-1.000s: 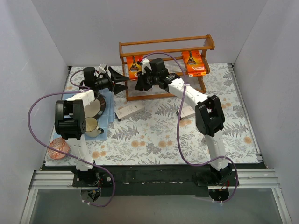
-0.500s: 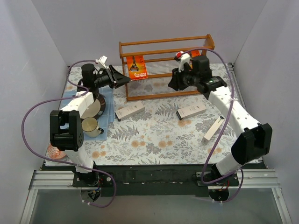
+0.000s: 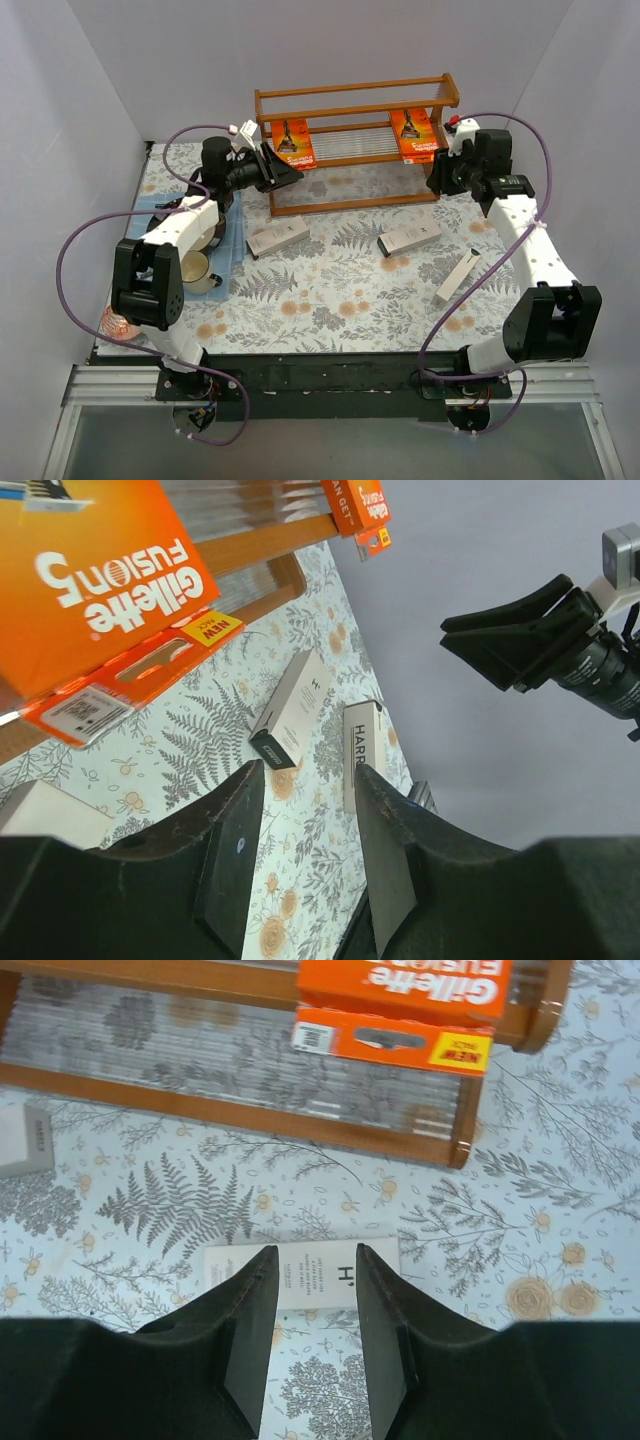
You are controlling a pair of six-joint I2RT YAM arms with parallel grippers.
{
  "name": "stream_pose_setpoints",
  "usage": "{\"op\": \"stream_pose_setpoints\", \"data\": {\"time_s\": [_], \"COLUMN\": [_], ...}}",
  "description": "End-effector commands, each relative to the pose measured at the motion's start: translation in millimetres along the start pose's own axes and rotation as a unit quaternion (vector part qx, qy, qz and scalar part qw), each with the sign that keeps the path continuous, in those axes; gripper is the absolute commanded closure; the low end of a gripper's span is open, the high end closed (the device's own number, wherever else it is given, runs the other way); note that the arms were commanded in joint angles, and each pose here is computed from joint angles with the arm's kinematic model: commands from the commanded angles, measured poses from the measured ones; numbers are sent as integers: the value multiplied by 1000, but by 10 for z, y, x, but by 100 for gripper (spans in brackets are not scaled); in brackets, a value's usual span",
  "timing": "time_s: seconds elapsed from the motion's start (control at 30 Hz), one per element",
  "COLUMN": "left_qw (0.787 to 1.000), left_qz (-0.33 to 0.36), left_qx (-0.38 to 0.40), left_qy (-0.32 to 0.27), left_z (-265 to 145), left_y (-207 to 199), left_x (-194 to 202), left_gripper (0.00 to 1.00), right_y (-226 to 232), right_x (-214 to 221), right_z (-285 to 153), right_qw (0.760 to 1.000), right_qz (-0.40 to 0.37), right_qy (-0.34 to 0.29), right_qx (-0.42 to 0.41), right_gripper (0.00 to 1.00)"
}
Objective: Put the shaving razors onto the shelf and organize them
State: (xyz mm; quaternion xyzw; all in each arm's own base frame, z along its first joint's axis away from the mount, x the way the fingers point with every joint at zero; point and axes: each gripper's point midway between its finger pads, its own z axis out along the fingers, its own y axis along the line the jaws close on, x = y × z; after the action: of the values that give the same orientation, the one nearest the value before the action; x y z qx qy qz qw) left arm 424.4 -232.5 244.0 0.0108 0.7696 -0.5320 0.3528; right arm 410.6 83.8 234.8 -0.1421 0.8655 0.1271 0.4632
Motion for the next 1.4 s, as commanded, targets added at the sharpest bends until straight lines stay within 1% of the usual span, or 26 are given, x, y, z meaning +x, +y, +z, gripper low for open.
{"op": "stream_pose_setpoints", "data": {"time_s": [0.0,0.07,0.13,0.17,0.33,0.43,0.7,0.87,0.93,0.97,1.03,1.07,1.1,1.13,1.2,1.23,1.27,1.3,1.33,1.37], "left_qw": [1000,999,999,999,998,997,993,994,995,996,997,998,998,997,997,996,996,996,996,995], "left_qz": [30,30,35,35,37,34,35,22,20,21,11,19,20,7,10,-1,-3,5,10,9], "left_qx": [3,-12,-17,-26,-47,-73,-102,-105,-98,-81,-73,-59,-57,-65,-56,-63,-63,-57,-52,-55], "left_qy": [-6,-9,-16,-12,-17,-21,-43,-31,-23,-12,7,13,20,34,48,64,70,72,76,88], "left_z": [195,263,301,333,382,341,230,179,156,124,73,11,-24,-76,-177,-224,-263,-319,-344,-384], "left_y": [-92,2,7,89,179,264,414,406,371,273,254,143,127,198,140,223,236,170,151,198], "left_x": [-76,-99,-183,-169,-238,-262,-371,-312,-261,-212,-65,-30,26,180,322,495,586,642,708,863], "left_gripper": [61,62,63,63,63,62,62,62,61,60,55,53,49,47,43,41,40,39,38,37], "right_y": [-132,-154,-179,-181,-227,-212,-206,-188,-184,-177,-155,-131,-114,-94,-2,41,155,202,217,238], "right_x": [-120,-153,-203,-217,-235,-230,-198,-190,-187,-191,-175,-163,-118,-72,124,204,357,440,521,592], "right_z": [-103,-102,-108,-114,-117,-104,-68,-59,-64,-72,-76,-83,-74,-61,-28,-15,-25,-27,-45,-61], "right_qw": [999,999,998,998,998,998,998,997,997,997,998,998,998,999,998,996,993,990,986,983], "right_qz": [16,21,24,25,39,42,42,54,53,53,49,36,25,19,11,-12,-20,-35,-73,-87], "right_qy": [-33,-40,-48,-49,-53,-55,-53,-53,-52,-52,-49,-47,-42,-36,-9,-1,16,24,29,36], "right_qx": [11,12,13,12,12,7,1,-2,-3,-5,-11,-19,-26,-34,-65,-83,-119,-136,-149,-160], "right_gripper": [56,56,56,56,56,56,56,56,56,56,56,56,55,53,48,43,35,30,24,23]}}
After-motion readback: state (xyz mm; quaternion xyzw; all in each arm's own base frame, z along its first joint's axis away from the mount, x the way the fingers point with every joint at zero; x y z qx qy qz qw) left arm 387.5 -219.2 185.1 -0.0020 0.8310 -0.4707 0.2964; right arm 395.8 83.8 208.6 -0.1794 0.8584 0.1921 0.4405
